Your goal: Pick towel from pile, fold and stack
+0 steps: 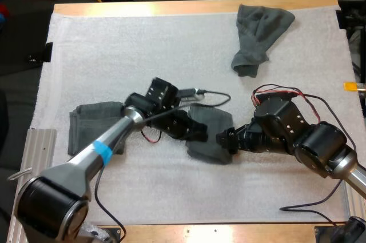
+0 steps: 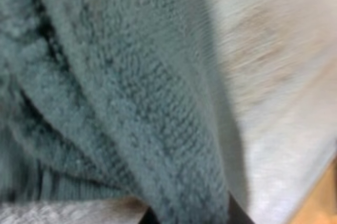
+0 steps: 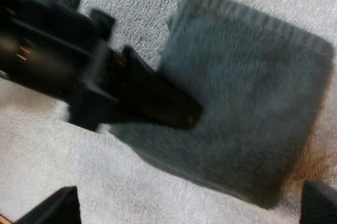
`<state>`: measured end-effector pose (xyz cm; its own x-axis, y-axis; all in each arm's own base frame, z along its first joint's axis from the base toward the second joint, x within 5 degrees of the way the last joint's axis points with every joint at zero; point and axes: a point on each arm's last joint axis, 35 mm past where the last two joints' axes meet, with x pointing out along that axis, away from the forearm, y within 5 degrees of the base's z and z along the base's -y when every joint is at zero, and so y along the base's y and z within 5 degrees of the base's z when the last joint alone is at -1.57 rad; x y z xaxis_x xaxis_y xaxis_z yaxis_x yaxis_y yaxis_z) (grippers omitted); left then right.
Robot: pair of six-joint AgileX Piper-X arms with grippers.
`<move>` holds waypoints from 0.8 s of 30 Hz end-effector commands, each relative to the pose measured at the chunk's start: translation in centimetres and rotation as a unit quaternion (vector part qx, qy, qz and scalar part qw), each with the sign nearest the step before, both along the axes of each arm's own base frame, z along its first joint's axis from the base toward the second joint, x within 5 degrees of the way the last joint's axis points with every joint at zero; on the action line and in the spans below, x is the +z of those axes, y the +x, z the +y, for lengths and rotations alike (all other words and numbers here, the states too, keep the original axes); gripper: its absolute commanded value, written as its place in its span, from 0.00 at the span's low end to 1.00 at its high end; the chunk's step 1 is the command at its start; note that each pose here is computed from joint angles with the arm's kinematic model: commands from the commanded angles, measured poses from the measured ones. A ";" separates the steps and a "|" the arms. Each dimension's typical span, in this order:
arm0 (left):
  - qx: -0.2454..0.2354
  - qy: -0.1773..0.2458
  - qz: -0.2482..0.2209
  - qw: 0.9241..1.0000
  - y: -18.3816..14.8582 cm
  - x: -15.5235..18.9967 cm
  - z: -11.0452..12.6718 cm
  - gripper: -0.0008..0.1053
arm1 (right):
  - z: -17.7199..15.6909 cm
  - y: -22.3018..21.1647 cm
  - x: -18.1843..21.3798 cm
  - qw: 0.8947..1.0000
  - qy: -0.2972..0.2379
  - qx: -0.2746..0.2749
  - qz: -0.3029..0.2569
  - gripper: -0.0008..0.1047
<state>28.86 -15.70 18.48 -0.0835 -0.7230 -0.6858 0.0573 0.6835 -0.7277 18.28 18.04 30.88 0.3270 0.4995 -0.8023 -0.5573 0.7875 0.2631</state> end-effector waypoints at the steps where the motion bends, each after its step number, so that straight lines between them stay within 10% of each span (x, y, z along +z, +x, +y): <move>1: -0.001 -0.017 -0.015 1.000 0.4 1.3 0.5 0.01 | -0.1 -0.1 0.2 1.000 -0.004 0.005 -0.006 0.76; 17: -0.012 -0.021 -0.038 0.999 0.7 6.5 7.6 0.01 | -0.1 -0.1 0.2 1.000 -0.005 0.010 -0.009 0.76; 24: 0.002 0.041 -0.037 0.998 0.6 7.1 11.0 0.01 | -0.1 -0.1 0.2 1.000 -0.005 0.010 -0.009 0.76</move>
<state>29.66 -4.66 24.92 -0.0339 -0.6709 -0.7408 0.0796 0.7370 -0.6712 18.28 18.04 30.88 0.3270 0.4995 -0.8023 -0.5682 0.7822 0.2554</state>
